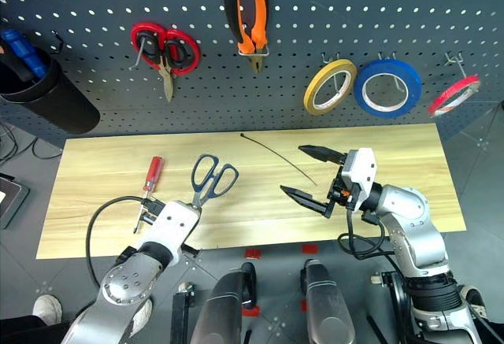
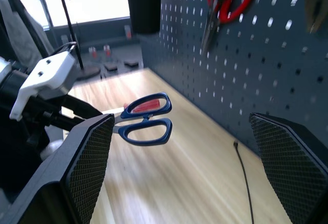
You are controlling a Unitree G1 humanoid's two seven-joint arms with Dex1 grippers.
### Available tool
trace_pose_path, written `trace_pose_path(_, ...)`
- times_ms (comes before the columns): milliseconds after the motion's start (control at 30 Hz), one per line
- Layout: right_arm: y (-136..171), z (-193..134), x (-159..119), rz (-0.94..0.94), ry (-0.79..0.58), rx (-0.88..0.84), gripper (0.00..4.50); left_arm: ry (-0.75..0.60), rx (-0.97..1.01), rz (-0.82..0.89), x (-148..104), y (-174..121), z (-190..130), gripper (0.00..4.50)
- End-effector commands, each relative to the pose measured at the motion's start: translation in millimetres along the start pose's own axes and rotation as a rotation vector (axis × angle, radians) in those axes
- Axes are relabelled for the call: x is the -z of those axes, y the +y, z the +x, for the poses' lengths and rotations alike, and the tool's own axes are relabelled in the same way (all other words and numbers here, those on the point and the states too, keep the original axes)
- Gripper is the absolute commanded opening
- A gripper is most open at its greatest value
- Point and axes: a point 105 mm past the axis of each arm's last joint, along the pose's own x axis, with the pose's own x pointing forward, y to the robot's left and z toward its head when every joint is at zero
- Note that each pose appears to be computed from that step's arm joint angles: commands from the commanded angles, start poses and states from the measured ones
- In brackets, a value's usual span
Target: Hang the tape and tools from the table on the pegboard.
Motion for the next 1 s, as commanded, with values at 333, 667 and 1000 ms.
trace_pose_path(333,-14,2,-26,-0.056,-0.126,0.061,4.5,-0.345,-0.293,0.189,-59,44,-27,0.57)
trace_pose_path(667,-28,11,-31,-0.098,-0.148,0.084,4.5,-0.402,-0.405,0.148,-71,69,-15,0.57)
trace_pose_path(1000,-32,13,-29,-0.107,-0.143,0.089,4.5,-0.428,-0.474,0.142,-74,92,-7,0.57)
